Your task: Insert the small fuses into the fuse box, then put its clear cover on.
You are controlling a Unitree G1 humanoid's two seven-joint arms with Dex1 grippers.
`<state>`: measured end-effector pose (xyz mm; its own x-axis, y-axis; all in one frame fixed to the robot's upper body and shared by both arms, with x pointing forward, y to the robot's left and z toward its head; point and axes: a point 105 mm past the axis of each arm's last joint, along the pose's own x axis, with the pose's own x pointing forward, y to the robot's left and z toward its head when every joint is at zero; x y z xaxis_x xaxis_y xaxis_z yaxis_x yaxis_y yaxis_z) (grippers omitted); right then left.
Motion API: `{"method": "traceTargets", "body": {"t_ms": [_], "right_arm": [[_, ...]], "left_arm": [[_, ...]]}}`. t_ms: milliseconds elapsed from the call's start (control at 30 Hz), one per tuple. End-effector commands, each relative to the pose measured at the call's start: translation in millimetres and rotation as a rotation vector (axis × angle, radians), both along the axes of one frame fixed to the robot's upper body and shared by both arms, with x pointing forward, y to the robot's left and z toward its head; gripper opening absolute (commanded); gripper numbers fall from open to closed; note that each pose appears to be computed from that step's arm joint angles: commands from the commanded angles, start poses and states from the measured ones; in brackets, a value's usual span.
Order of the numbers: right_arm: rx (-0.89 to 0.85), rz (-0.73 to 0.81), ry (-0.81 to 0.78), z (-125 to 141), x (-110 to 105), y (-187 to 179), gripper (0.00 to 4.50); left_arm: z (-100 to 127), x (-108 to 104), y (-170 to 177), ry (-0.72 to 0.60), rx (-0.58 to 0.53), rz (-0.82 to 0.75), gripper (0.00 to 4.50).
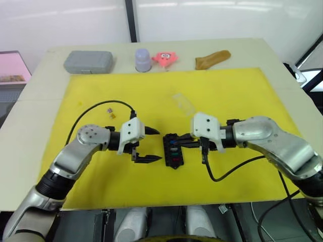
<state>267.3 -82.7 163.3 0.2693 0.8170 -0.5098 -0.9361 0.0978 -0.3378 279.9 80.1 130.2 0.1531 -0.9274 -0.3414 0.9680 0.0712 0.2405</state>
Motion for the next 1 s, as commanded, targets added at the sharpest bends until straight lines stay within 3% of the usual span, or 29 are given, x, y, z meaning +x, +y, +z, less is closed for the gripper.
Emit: {"method": "traceTargets", "body": {"t_ms": [33,1000], "right_arm": [[-0.007,0.044,-0.061,8.1,2.2,4.2,0.0],[-0.044,0.059,-0.062,2.2,9.9,0.0,0.0]], "left_arm": [[4.9,0.2,-3.0,-0.044,0.002,-0.029,4.46],[8.7,-3.5,-13.4,-0.082,-0.01,-0.057,4.46]]}}
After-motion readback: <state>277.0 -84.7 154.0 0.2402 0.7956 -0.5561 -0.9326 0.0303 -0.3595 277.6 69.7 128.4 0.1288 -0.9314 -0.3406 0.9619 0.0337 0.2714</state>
